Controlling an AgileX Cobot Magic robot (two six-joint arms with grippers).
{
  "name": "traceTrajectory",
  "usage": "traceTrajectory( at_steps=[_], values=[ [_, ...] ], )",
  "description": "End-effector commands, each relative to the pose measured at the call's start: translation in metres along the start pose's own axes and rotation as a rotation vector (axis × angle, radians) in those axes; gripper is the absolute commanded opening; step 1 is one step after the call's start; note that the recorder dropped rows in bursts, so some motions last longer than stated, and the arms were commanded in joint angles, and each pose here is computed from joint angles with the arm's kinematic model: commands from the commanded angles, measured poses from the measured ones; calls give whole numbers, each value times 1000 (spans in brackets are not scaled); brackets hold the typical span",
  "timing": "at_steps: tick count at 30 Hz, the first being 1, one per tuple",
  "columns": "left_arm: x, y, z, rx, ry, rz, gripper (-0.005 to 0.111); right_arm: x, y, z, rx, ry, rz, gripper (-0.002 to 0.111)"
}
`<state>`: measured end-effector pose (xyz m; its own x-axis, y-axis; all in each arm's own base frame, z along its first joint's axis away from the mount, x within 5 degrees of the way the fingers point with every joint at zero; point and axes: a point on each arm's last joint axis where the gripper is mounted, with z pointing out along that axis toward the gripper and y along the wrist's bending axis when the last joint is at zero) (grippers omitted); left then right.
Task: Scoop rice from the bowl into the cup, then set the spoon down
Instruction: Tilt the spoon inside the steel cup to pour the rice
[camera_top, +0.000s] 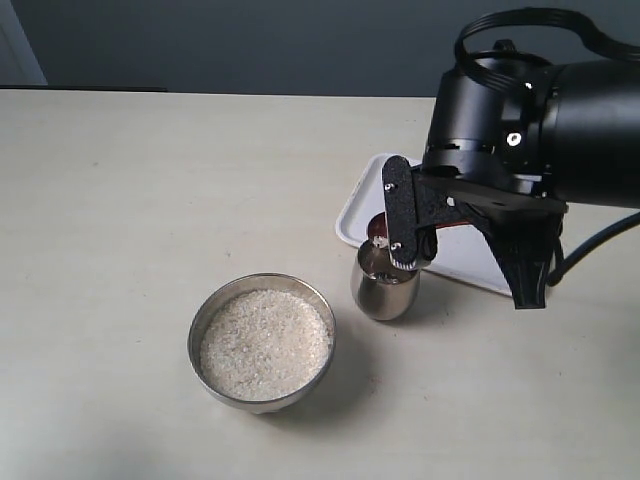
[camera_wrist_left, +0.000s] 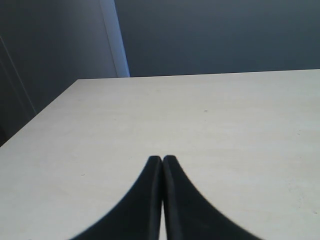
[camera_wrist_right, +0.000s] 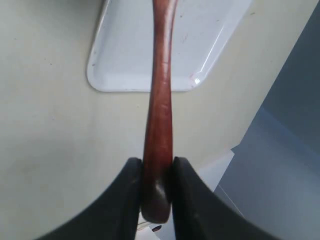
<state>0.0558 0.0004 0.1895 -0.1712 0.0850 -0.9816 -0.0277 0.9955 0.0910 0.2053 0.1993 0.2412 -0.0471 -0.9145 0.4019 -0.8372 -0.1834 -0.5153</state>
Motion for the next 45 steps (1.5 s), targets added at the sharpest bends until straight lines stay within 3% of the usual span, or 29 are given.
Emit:
traceTrajectory(
  at_steps=[1,34,45],
  values=[
    [-2,0,-1,0,-16,-4,1,1,0,1,1,9,-4,-1],
    [-2,0,-1,0,-16,-4,1,12,-7,-9,62,-4,12,-1],
    [-2,0,-1,0,-16,-4,1,12,4,-2,20,11,-7,-1]
  ],
)
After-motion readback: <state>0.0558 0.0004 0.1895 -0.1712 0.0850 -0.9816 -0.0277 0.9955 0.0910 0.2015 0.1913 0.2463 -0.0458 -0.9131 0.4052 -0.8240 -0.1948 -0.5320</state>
